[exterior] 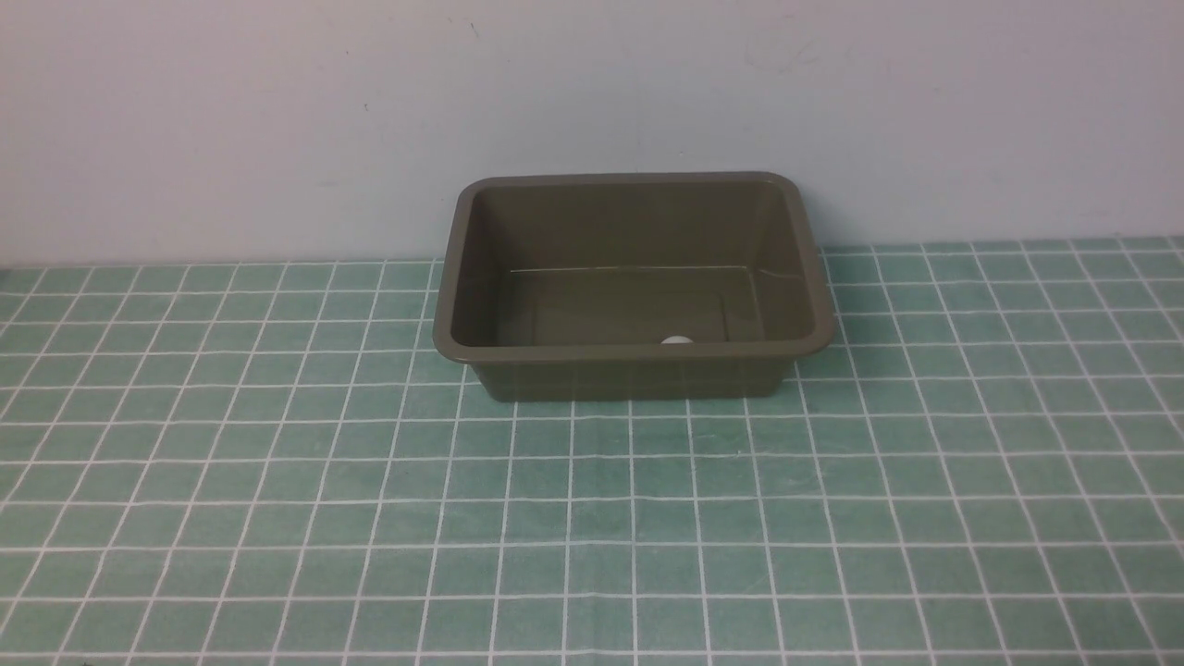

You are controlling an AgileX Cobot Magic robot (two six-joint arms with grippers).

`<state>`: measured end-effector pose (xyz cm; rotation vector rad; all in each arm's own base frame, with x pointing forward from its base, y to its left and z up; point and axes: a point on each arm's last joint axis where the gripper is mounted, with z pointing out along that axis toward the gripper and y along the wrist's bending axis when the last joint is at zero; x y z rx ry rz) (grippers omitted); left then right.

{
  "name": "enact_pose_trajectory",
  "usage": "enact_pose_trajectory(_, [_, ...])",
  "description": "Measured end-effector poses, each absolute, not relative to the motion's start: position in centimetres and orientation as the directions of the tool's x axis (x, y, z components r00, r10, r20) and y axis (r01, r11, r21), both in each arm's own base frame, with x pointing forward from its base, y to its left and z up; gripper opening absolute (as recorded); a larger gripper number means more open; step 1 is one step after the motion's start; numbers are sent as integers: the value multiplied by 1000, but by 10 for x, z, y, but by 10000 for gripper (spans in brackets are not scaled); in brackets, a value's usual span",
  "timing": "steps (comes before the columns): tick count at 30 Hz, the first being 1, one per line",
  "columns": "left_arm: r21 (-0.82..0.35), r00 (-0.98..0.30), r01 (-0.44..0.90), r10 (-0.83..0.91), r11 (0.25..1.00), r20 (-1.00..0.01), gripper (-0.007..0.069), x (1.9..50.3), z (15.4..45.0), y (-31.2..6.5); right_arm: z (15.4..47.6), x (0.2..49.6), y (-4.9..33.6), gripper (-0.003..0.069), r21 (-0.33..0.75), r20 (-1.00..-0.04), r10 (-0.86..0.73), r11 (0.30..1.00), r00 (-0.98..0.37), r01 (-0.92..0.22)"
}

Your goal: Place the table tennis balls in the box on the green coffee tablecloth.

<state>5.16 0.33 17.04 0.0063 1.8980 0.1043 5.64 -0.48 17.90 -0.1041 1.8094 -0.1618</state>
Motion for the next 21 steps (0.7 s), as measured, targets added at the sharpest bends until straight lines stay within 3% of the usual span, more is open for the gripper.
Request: enact_pose_trajectory(21, [76, -324, -48, 56, 996, -944, 510, 52, 170, 3, 179, 56, -5, -17, -166, -957, -157, 986, -242, 15])
